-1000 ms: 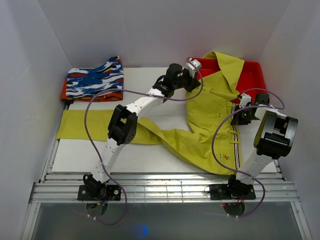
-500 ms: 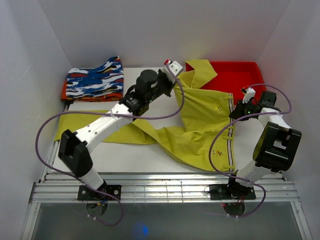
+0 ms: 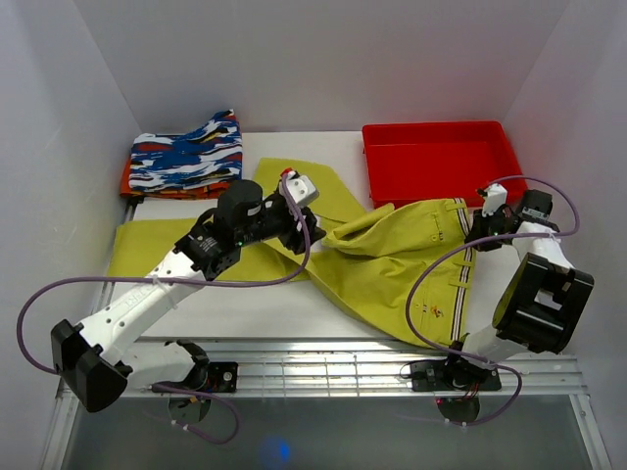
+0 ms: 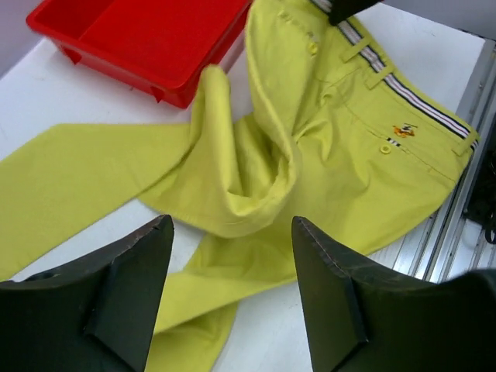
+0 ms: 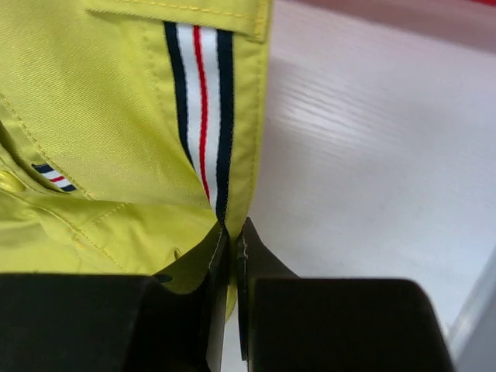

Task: Fold and stack the trousers
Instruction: Flatten the trousers out

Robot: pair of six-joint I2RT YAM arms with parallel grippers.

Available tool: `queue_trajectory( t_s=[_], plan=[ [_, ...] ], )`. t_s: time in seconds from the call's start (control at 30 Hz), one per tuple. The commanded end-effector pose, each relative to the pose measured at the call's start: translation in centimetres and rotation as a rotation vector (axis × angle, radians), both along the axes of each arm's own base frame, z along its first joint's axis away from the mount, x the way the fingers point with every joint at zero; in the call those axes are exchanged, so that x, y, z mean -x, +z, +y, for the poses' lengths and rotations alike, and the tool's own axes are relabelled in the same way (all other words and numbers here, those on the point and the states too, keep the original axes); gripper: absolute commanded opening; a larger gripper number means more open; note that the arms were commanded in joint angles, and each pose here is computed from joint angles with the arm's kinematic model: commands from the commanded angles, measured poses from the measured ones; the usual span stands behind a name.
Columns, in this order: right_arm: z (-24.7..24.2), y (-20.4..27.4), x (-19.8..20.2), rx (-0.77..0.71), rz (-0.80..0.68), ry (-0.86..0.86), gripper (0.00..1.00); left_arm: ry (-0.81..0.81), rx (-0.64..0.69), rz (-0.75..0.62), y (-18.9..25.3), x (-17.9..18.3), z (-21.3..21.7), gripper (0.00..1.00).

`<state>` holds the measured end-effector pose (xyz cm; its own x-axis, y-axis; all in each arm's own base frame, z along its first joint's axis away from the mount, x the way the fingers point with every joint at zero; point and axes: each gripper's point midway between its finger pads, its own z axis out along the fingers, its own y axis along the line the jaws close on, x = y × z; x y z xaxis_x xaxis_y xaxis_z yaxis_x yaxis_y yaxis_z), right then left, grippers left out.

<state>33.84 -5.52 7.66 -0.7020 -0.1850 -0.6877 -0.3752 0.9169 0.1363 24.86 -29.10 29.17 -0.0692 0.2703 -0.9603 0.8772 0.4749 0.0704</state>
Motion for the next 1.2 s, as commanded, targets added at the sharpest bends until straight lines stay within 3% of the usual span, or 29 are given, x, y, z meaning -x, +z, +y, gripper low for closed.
queue_trajectory(
  t_s=[0.0,0.03,0.07,0.1,0.2,0.23,0.3,0.33,0.37,0.53,0.87,0.97,1.0,1.07,1.1,1.17],
  plan=[
    [-5.5,1.1,0.5,0.269,-0.067,-0.029,0.08,0.269,0.092,0.108,1.8,-8.4,4.6,0.77],
    [-6.0,1.0,0.7,0.279,-0.064,-0.036,0.08,0.300,0.105,0.139,1.6,-9.3,4.3,0.77],
    [-6.4,1.1,0.8,0.286,-0.064,-0.042,0.08,0.379,0.123,0.120,2.1,-12.5,6.6,0.77],
    [-6.9,1.3,0.8,0.300,-0.066,-0.040,0.08,0.364,0.085,0.148,-0.2,-14.7,6.4,0.77],
    [-8.4,1.7,1.0,0.317,-0.066,-0.073,0.08,0.293,-0.086,0.038,-1.1,-19.3,6.8,0.75],
    [-8.7,2.1,0.9,0.319,-0.072,-0.079,0.08,0.284,-0.155,0.115,-5.4,-21.4,6.6,0.75],
    [-8.8,2.4,1.0,0.305,-0.074,-0.079,0.08,0.253,-0.224,0.139,-6.8,-23.8,7.7,0.74],
    [-8.9,2.6,1.1,0.306,-0.075,-0.073,0.08,0.254,-0.280,0.209,-10.9,-25.1,8.0,0.72],
    [-8.7,2.9,1.1,0.302,-0.084,-0.064,0.08,0.241,-0.318,0.252,-12.7,-25.2,9.0,0.71],
    [-8.6,3.3,1.3,0.306,-0.082,-0.050,0.08,0.150,-0.539,0.219,-18.9,-26.0,11.4,0.68],
    [-9.4,4.8,0.2,0.337,-0.119,-0.049,0.08,0.021,-0.746,0.349,-28.2,-20.7,15.6,0.66],
    [-9.7,5.9,-0.4,0.352,-0.146,-0.054,0.08,0.014,-0.773,0.386,-29.9,-18.6,17.0,0.52],
    [-10.0,6.4,-0.8,0.357,-0.158,-0.060,0.08,0.008,-0.780,0.389,-29.9,-18.0,17.3,0.37],
    [-10.2,6.8,-1.3,0.358,-0.168,-0.064,0.08,-0.010,-0.808,0.439,-31.1,-15.4,18.3,0.20],
    [-10.3,7.0,-1.6,0.359,-0.175,-0.065,0.08,-0.004,-0.813,0.449,-31.1,-14.7,18.6,0.02],
    [-10.7,7.4,-2.1,0.365,-0.183,-0.070,0.08,0.027,-0.778,0.460,-29.0,-13.7,19.4,0.00]
  ],
)
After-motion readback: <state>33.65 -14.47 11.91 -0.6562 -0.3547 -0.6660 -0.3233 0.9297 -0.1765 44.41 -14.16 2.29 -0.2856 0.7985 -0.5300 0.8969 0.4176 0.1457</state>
